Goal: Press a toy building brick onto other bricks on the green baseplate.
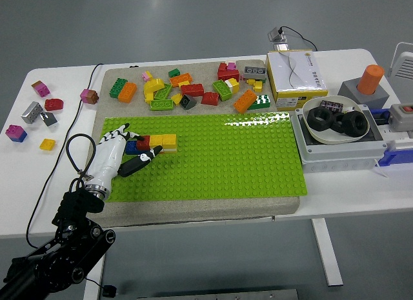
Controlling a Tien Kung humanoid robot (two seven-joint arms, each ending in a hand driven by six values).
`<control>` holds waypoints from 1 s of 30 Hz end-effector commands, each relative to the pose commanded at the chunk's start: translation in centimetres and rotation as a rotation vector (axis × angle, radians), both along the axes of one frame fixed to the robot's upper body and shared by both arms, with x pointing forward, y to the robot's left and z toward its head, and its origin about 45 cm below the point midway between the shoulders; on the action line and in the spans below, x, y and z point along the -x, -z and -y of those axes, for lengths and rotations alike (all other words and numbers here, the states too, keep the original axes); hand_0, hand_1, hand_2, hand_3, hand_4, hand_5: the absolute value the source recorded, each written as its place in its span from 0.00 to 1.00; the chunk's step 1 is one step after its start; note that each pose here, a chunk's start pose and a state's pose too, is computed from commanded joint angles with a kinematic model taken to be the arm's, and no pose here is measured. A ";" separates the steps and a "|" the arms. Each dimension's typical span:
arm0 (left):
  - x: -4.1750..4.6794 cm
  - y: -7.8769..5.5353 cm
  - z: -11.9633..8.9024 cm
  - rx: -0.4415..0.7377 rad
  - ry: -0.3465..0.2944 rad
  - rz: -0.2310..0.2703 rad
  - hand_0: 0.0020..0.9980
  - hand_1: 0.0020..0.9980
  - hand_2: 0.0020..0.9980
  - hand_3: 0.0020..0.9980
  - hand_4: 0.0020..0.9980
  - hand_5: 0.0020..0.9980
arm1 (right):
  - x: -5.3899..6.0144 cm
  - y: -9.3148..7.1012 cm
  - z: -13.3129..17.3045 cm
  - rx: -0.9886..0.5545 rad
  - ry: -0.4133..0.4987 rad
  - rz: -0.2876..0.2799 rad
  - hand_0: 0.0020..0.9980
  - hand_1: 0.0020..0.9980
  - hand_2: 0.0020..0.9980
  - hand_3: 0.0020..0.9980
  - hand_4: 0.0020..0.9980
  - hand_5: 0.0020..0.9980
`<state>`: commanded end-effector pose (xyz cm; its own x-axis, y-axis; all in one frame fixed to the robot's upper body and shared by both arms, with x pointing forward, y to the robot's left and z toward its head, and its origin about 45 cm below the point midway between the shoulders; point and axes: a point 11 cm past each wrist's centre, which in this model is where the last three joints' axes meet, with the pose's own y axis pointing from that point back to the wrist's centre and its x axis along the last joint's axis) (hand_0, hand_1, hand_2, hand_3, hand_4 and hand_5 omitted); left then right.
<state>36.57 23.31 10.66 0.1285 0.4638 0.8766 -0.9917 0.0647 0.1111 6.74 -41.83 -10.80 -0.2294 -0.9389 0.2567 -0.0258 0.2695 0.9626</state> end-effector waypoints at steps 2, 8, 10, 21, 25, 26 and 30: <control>-0.02 -0.4 0.2 0.013 0.006 0.021 1.00 0.97 0.99 0.65 1.00 1.00 | 0.0 0.0 0.1 0.002 0.000 0.000 0.59 0.59 0.66 0.66 0.66 0.83; -0.16 -2.1 1.0 0.036 0.022 0.088 1.00 0.96 0.97 0.64 1.00 1.00 | 0.0 -0.1 0.3 0.006 -0.004 0.000 0.59 0.59 0.66 0.66 0.66 0.83; -0.19 -2.5 1.0 0.038 0.024 0.105 1.00 0.96 0.97 0.64 1.00 1.00 | -0.1 -0.1 0.4 0.008 -0.004 0.002 0.59 0.59 0.66 0.66 0.66 0.83; 0.14 -4.4 1.4 0.095 0.025 0.158 1.00 0.95 0.95 0.64 1.00 1.00 | -0.1 -0.4 1.1 0.028 0.003 0.010 0.59 0.59 0.65 0.66 0.66 0.83; 0.62 -5.2 1.4 0.167 0.018 0.168 1.00 0.94 0.94 0.64 1.00 1.00 | 0.1 -0.4 1.3 0.034 0.007 0.008 0.59 0.59 0.65 0.66 0.66 0.83; 0.77 -5.5 1.3 0.186 0.014 0.172 1.00 0.94 0.94 0.64 1.00 1.00 | 0.1 -0.4 1.3 0.035 0.007 0.007 0.59 0.59 0.65 0.66 0.66 0.83; 1.94 -6.1 -0.1 0.295 -0.036 0.187 0.99 0.93 0.93 0.65 1.00 0.99 | 0.3 -0.4 1.2 0.033 0.011 0.003 0.59 0.59 0.65 0.66 0.66 0.83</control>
<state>34.63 23.40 16.76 -0.0427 0.7018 0.7111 -0.9953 0.0319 -0.0912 6.45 -43.04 -10.45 -0.2405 -0.9274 0.2865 -0.0260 0.3012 0.9532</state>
